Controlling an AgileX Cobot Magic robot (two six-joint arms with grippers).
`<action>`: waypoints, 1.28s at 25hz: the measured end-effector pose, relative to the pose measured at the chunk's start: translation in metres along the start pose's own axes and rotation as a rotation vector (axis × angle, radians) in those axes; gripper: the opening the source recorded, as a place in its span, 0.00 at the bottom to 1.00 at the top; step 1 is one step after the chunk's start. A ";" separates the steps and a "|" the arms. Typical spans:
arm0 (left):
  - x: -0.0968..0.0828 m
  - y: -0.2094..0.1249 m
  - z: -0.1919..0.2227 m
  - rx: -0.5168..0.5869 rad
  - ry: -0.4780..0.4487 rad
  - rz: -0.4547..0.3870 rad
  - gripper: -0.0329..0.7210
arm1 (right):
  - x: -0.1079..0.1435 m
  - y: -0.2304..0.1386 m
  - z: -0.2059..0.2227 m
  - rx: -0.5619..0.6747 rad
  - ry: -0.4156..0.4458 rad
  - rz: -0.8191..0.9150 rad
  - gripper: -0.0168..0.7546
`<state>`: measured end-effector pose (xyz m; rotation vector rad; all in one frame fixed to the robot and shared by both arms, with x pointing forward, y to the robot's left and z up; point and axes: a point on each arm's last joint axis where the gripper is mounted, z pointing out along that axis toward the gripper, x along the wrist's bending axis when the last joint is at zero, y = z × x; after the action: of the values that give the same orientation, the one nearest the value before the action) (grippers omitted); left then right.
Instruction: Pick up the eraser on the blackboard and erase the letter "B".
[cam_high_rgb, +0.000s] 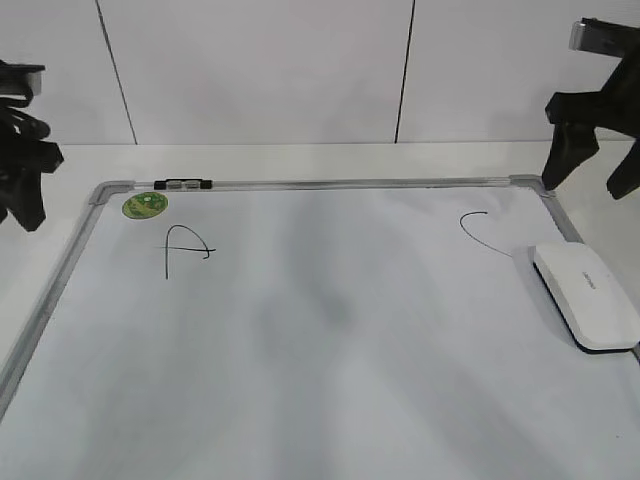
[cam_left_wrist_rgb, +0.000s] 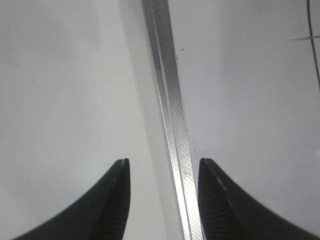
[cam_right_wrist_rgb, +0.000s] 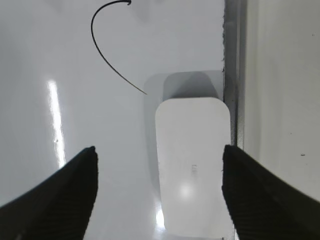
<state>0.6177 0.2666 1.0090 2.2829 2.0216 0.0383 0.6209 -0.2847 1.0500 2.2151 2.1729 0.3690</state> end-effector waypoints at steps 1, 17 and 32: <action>0.000 -0.002 -0.007 -0.007 0.004 0.002 0.49 | 0.000 0.000 -0.002 -0.004 0.002 0.000 0.79; -0.004 -0.042 -0.089 -0.193 0.027 0.017 0.51 | 0.013 -0.060 -0.072 -0.133 0.054 0.000 0.79; -0.015 -0.186 -0.150 -0.399 0.004 0.021 0.37 | 0.012 -0.179 -0.088 -0.180 0.058 -0.011 0.79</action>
<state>0.4201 0.2815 1.1433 2.0514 1.7932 0.4085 0.4292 -0.2803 1.1064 2.1208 2.0853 0.6093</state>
